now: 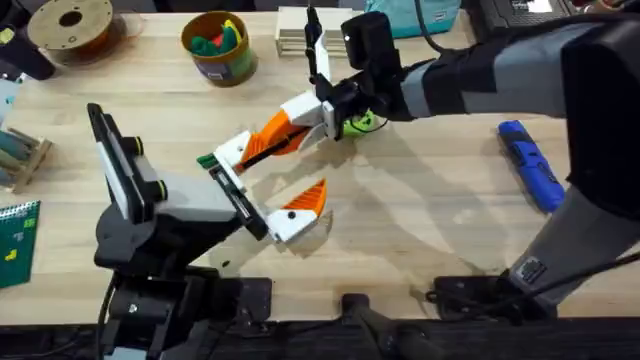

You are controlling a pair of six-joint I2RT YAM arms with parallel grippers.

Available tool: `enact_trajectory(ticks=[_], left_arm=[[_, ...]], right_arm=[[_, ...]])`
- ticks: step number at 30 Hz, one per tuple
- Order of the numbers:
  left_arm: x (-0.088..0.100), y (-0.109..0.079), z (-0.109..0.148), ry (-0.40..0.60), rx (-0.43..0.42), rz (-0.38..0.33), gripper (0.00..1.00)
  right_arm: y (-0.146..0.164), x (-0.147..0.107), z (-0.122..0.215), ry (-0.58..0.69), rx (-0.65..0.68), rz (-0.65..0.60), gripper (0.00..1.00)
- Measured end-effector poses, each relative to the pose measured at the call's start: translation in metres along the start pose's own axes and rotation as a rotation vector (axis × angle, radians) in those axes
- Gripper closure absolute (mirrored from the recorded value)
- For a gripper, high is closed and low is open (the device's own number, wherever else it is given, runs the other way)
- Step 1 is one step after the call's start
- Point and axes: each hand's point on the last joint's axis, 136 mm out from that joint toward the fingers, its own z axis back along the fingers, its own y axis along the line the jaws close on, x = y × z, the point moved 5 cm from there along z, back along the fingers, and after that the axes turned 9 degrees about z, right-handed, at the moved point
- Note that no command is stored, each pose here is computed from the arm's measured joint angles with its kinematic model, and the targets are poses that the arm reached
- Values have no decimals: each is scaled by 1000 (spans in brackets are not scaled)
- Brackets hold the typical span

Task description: Pick up the gripper from the table and insert it into the empty holder that is missing its gripper. Then pick up a screw, insert it into the mounting hole, and use the screwdriver to tighten it. Finally, clean up the table by picking up the vegetable and placing it into the bucket.

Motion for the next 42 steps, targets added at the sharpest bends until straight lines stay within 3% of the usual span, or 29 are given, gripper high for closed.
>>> enact_trajectory(ticks=[42], left_arm=[[1,6,1,-9,41,9,15]], right_arm=[[1,10,-8,-40,-47,9,961]])
